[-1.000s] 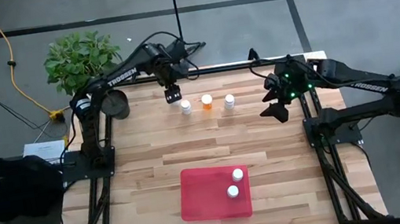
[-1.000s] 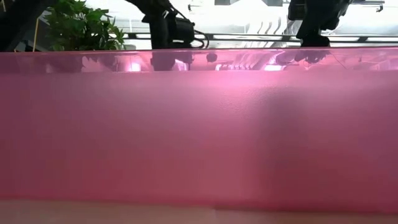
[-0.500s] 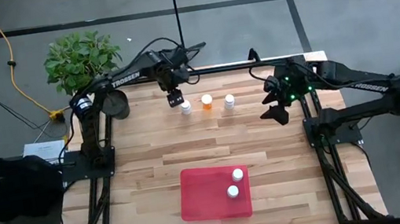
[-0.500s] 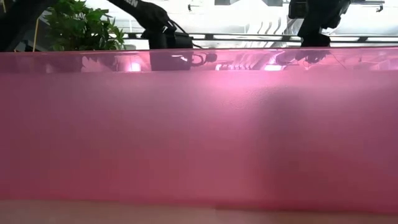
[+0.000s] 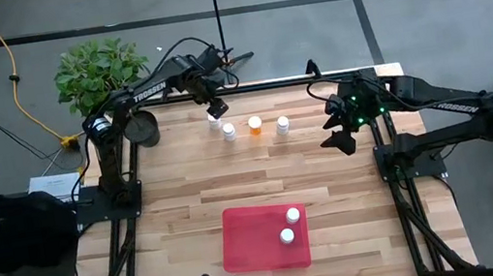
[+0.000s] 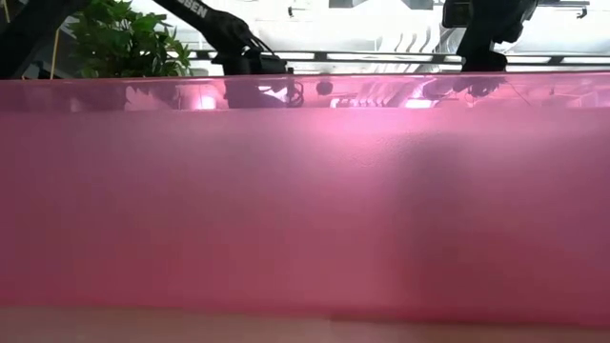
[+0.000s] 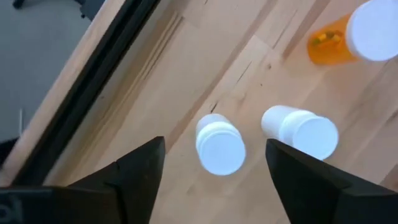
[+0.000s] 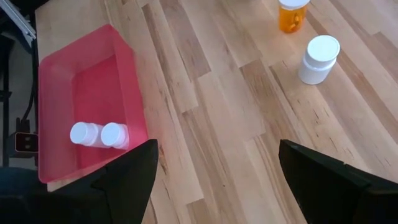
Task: Pick and place pill bottles into a basket
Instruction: Put the white pill bottle into the red bin
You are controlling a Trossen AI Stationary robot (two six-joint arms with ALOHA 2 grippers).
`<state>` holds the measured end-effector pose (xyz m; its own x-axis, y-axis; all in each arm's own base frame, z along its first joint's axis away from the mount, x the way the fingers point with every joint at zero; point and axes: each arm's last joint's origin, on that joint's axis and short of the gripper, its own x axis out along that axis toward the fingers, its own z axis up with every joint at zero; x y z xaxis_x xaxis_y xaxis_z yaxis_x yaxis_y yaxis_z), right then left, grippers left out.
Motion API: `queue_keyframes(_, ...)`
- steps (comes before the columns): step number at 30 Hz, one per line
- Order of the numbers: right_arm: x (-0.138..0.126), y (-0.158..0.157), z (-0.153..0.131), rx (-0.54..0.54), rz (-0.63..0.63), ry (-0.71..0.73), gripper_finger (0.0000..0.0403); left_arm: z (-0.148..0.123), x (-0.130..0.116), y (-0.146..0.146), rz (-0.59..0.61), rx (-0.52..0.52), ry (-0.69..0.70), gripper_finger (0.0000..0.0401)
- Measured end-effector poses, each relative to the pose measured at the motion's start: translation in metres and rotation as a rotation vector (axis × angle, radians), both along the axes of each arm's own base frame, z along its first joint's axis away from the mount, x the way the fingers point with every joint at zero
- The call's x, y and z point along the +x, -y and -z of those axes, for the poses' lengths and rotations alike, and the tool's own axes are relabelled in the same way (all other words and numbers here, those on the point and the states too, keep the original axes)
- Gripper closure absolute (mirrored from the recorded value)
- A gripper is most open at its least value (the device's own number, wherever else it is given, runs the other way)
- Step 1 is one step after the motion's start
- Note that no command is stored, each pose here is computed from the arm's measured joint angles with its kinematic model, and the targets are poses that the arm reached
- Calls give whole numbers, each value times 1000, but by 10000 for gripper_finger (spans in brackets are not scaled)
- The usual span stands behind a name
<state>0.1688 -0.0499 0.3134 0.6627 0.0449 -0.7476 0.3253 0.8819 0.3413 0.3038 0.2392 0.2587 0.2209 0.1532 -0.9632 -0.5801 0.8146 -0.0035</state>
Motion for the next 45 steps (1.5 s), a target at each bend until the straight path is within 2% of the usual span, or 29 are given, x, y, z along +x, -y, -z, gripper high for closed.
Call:
queue_keyframes(6, 0, 1, 0, -15, 13, -5, 80, 4, 0, 1, -92, -60, 1, 61)
queue_keyframes(16, 0, 1, 0, -12, 15, -5, 80, 25, 6, 1, -162, -116, -63, 64)
queue_keyframes(32, 0, 1, 0, -16, 14, -6, 80, 41, 11, 1, -162, -123, -124, 64)
queue_keyframes(45, 0, 1, 0, -19, 17, -7, 80, 49, 16, -1, -156, -147, -102, 64)
